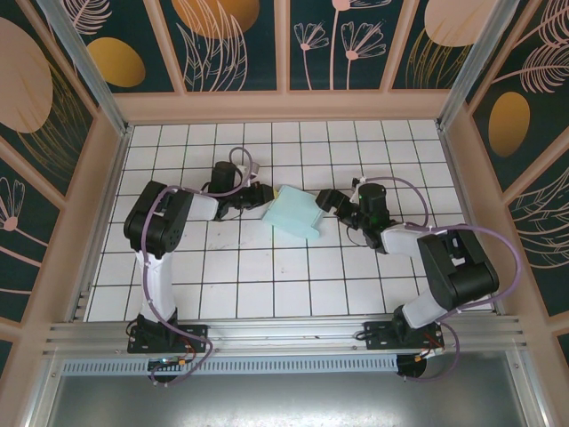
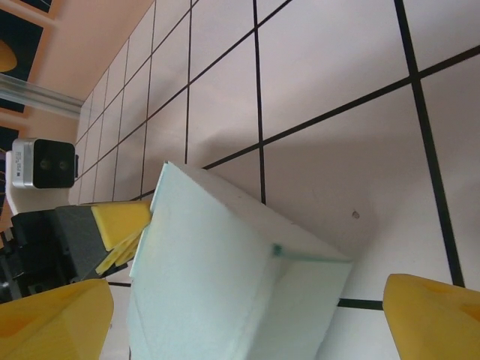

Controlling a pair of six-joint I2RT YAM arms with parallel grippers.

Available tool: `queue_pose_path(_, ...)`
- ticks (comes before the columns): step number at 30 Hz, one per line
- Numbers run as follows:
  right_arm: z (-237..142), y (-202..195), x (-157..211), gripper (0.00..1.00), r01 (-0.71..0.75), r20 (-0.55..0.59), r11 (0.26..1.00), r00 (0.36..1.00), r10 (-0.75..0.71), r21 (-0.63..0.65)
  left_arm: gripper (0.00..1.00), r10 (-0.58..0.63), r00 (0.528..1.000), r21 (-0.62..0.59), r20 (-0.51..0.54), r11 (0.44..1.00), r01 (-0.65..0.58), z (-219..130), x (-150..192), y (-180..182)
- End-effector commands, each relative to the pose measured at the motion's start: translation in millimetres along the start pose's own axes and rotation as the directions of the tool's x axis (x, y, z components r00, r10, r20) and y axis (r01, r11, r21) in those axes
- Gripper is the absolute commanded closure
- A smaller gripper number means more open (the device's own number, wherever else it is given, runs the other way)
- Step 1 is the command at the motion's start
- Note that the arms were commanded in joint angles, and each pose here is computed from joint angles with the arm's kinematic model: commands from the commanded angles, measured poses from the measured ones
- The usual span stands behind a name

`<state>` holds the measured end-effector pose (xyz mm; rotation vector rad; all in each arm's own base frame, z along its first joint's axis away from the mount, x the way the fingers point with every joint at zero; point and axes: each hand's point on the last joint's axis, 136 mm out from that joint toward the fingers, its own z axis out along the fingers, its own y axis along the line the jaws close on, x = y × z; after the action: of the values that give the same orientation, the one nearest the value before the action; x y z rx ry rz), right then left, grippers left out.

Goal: Fold the paper box

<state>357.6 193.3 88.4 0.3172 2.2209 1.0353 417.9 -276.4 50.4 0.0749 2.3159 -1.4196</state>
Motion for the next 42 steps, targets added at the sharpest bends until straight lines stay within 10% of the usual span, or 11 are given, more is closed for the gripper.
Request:
queue_pose_path(1, 4.3, 10.3, -8.0, 0.07, -0.022, 0.006, 0.998, 1.000, 0.023, -0.055, 0.86, -0.038, 0.999, 0.021, -0.007, 0.999, 0.039, -1.3, 4.6, 9.9)
queue_pose_path(22, 18.6, 28.3, 9.9, 0.33, -0.246, -0.104, 0.941, 0.968, 0.227, -0.232, 0.81, -0.034, 0.999, 0.017, -0.006, 0.999, 0.034, -2.0, 5.9, 13.9)
queue_pose_path(34, 17.1, 30.9, 7.3, 0.55, -0.256, -0.105, 0.937, 0.966, 0.238, -0.236, 0.37, 0.124, 0.981, -0.051, 0.149, 0.992, -0.118, -26.6, -16.9, -4.7)
queue_pose_path(42, 12.0, 37.1, -1.4, 0.58, -0.198, -0.084, 0.950, 0.979, 0.183, -0.243, 0.01, 0.405, 0.833, -0.229, 0.378, 0.912, -0.340, -81.7, -45.0, -38.5)
